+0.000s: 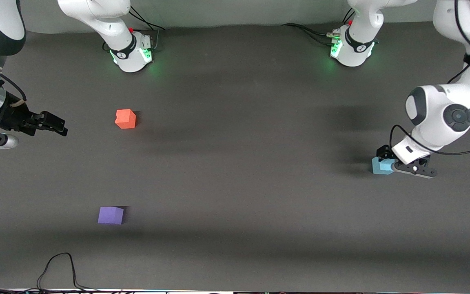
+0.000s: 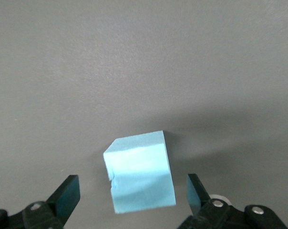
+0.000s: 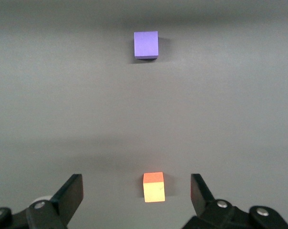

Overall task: Place blue block between orange and purple blocks
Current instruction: 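Reach the left gripper down over the light blue block, then close the left gripper on the light blue block and lift it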

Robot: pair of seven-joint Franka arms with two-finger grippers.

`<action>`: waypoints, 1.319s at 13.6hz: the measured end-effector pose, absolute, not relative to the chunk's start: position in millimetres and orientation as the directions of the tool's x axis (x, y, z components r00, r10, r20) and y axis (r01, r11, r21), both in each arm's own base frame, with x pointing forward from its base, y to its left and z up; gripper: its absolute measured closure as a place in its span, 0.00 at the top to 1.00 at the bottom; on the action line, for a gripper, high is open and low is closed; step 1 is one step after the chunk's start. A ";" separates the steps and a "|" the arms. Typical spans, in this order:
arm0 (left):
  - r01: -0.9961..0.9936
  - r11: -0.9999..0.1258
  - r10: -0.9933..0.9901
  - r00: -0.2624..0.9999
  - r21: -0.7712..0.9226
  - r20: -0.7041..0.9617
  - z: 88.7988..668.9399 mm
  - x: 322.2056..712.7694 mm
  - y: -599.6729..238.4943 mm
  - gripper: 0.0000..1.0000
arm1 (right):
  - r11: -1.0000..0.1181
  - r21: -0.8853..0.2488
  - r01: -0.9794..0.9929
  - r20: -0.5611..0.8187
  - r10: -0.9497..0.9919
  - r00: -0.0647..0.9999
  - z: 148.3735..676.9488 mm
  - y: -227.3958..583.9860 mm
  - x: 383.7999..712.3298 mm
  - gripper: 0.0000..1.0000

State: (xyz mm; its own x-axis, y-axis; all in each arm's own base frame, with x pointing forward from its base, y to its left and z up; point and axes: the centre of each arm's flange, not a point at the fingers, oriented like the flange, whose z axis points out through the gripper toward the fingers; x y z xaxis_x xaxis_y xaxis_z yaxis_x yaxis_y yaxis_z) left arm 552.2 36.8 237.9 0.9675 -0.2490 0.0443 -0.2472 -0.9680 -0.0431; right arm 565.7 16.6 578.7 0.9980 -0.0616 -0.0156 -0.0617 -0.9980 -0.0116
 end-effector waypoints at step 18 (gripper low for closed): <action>-0.163 -0.986 -0.162 0.984 -0.017 -0.071 312.5 591.1 32.5 0.56 | -0.998 -0.012 -0.062 -0.016 -0.061 0.998 578.4 16.7 565.8 1.00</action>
